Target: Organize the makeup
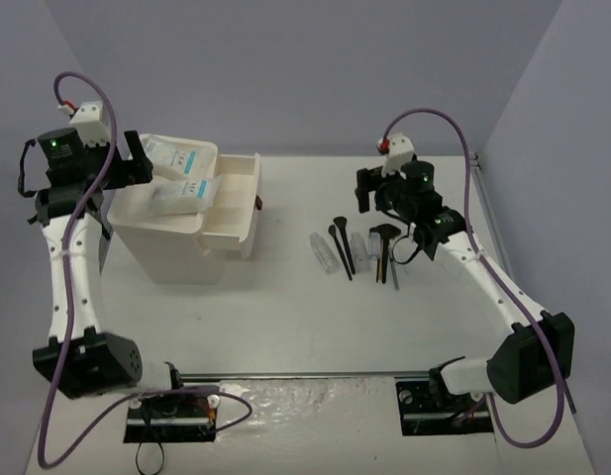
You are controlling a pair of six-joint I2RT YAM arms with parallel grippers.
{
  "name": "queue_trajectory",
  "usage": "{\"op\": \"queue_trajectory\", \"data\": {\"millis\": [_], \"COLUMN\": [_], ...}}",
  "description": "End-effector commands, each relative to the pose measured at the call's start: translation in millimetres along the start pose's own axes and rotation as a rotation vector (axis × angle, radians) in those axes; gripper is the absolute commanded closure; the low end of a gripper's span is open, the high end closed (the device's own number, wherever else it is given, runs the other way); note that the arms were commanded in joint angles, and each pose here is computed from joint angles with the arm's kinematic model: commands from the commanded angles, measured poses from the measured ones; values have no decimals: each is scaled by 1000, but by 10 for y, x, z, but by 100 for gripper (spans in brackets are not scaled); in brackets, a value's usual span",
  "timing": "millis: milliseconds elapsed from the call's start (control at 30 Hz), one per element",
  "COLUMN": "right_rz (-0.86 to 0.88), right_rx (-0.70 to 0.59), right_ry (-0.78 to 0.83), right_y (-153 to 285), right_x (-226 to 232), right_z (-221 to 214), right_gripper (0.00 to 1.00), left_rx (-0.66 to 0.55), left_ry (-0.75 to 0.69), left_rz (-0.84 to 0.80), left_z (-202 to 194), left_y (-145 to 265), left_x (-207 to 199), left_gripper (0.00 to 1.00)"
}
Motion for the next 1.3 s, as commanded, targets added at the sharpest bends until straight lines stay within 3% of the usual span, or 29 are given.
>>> {"op": "queue_trajectory", "data": {"millis": [0,167,333,433,567,767,1267], "right_rz": [-266,-329,-317,-315,-306,-285,-190], "right_rx": [210,395,511,542,568,574,451], "right_ry": [-229,-310,-352,-356,-354,-345,-296], "right_y": [44,-77,-258,-349,-464,-562,-489], "right_x": [-371,-593,-701,-711,-713,-714,-599], "right_z": [-686,-1367,-1808,-1941,-2057,-2115,-1784], "right_gripper": [24,28,35,43,58,71,67], "left_rx": [-180,-148,-148,-135,-162,-122,-99], "left_ry": [12,-9,-62,-92,-87,-84,-85], "left_rz": [-126,-221,-218,-163,-143,-136,-131], "left_z": [157,-396,-849,-1130,-1274,-1385,-1422], "left_y": [706,944,1138,1128,1136,1058,1012], "left_x": [-488,-729,-782,-676,-604,-579,-572], "left_gripper": [3,3,3,3,3,3,3]}}
Point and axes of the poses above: each gripper's point midway between its finger pads, its own y axis back along the fingers, its own x axis along the line the jaws close on, z = x × y, the point moved 8 cm from there along y, back along the fingers, and after that the axes turned 11 degrees about y, right-handed, at the moved point
